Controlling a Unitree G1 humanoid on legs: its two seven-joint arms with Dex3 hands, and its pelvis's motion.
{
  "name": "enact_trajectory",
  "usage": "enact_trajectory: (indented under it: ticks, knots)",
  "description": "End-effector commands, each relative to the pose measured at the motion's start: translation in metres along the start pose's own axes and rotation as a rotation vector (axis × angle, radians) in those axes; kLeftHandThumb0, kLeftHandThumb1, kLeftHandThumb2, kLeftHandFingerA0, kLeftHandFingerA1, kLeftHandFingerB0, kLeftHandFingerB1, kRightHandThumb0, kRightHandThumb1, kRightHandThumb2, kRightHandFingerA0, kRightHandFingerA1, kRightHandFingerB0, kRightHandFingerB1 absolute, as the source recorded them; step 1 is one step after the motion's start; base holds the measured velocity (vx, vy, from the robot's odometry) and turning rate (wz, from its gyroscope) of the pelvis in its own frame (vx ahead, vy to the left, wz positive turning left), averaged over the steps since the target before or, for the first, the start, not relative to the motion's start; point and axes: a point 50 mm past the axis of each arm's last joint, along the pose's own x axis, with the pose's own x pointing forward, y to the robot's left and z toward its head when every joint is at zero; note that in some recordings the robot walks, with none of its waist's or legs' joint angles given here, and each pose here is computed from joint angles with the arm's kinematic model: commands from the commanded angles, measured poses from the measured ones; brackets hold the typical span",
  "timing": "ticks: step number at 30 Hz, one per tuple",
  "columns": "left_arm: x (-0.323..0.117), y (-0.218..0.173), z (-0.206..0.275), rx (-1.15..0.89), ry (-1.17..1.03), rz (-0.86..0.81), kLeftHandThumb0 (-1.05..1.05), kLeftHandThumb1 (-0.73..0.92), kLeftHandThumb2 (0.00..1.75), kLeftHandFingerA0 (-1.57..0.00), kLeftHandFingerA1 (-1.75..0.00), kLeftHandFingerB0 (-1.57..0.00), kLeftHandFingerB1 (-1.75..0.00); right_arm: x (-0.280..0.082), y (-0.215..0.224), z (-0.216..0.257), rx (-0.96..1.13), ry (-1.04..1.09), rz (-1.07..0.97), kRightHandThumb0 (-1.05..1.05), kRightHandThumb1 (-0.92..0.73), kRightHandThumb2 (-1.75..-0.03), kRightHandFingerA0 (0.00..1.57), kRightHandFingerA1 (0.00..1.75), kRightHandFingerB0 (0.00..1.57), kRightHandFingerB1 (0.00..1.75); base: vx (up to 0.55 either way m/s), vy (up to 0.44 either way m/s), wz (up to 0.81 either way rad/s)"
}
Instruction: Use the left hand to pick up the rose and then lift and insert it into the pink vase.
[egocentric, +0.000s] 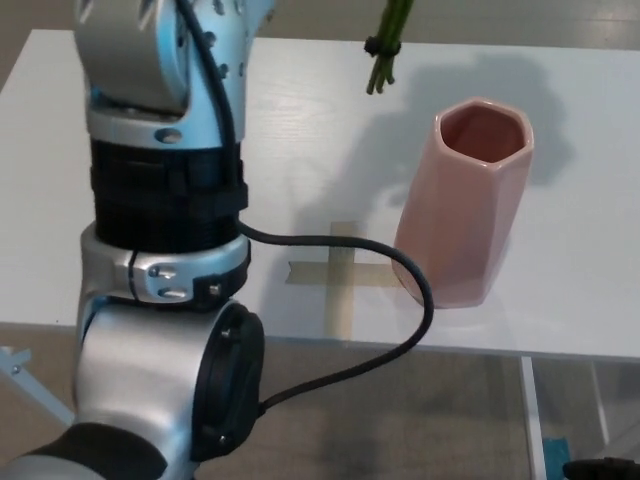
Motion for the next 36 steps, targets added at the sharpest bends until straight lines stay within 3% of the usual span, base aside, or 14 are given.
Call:
enact_trajectory:
  ticks: [1,14,29,36]
  knots:
    - [0.003,-0.011,0.005,-0.015,-0.027,-0.024,-0.19,0.84,0.67,-1.02,-1.4,-0.87,-0.82,-0.001,-0.001,-0.005,-0.001,0.015,-0.006,-0.35,-0.67,-0.6,0.58,0.4,0.55,0.39,0.0,0.0,0.0]
    - [0.012,-0.025,-0.004,-0.207,-0.008,-0.071,-0.17,0.84,0.68,-1.04,-1.41,-0.86,-0.89,0.0,0.0,-0.003,-0.014,0.013,0.003,-0.35,-0.67,-0.6,0.58,0.4,0.56,0.39,0.0,0.0,0.0]
    - [0.016,-0.028,-0.007,-0.369,-0.001,-0.116,-0.17,0.87,0.68,-1.02,-1.43,-0.85,-0.85,0.0,0.0,-0.003,-0.016,0.016,0.002,-0.36,-0.66,-0.6,0.58,0.4,0.55,0.39,0.0,0.0,0.0]
    - [0.017,-0.029,-0.008,-0.353,-0.003,-0.118,-0.18,0.87,0.68,-1.02,-1.43,-0.85,-0.85,0.0,0.0,-0.003,-0.008,0.017,0.0,-0.36,-0.66,-0.6,0.59,0.41,0.55,0.39,0.0,0.0,0.0]
